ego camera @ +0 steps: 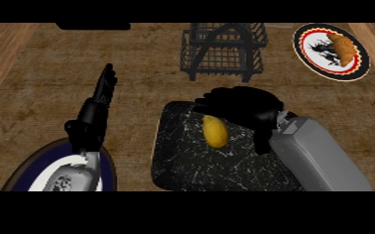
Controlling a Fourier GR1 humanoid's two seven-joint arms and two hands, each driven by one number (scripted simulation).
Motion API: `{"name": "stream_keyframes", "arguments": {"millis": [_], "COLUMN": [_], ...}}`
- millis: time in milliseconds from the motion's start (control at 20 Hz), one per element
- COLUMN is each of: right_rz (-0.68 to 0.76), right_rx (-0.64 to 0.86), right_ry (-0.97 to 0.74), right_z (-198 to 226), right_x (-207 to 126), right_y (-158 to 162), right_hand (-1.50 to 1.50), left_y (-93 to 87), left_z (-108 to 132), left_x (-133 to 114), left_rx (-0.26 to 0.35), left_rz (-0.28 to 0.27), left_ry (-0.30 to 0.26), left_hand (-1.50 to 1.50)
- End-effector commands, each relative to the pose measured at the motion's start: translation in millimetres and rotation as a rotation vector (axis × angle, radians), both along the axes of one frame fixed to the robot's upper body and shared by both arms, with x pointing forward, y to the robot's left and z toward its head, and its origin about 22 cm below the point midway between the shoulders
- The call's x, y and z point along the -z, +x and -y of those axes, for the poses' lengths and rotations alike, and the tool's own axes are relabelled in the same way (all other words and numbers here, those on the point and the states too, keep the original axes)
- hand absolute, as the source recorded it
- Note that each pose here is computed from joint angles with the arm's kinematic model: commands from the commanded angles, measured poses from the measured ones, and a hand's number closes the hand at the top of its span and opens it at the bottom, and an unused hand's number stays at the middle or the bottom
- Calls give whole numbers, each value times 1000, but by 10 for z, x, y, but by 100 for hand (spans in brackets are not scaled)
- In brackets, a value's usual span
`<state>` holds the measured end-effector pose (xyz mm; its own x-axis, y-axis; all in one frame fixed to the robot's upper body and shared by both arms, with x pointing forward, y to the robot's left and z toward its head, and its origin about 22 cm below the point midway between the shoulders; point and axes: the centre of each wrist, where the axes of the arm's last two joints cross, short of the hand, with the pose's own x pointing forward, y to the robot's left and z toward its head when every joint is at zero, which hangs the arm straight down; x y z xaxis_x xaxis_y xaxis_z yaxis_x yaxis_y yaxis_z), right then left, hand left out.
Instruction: Pick the lemon from the tray and place it in the tiered basket
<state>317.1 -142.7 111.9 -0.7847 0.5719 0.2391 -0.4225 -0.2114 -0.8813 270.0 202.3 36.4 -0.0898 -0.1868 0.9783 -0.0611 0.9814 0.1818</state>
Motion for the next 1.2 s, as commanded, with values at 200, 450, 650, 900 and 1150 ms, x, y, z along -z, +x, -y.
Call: {"name": "stream_keyframes", "arguments": {"millis": [200, 450, 650, 900, 1150], "right_rz": [-27, -36, -46, -69, -64], "right_rx": [-7, -3, -18, -9, 8], "right_ry": [-6, -4, 6, 5, 48], "right_z": [-26, 42, -272, -154, -243], "right_x": [282, 260, 395, 463, 549], "right_y": [88, 88, -7, 0, 114], "right_hand": [-150, -150, -150, -150, -150], "left_y": [72, 73, 43, -65, -122], "left_z": [-56, 11, -107, -41, -74], "left_x": [104, 74, -40, 56, 86], "left_rx": [-1, -17, -11, -12, 6], "left_rz": [-19, -5, -2, 6, -4], "left_ry": [-10, 17, 5, -2, 24], "left_hand": [0, 0, 0, 0, 0]}}
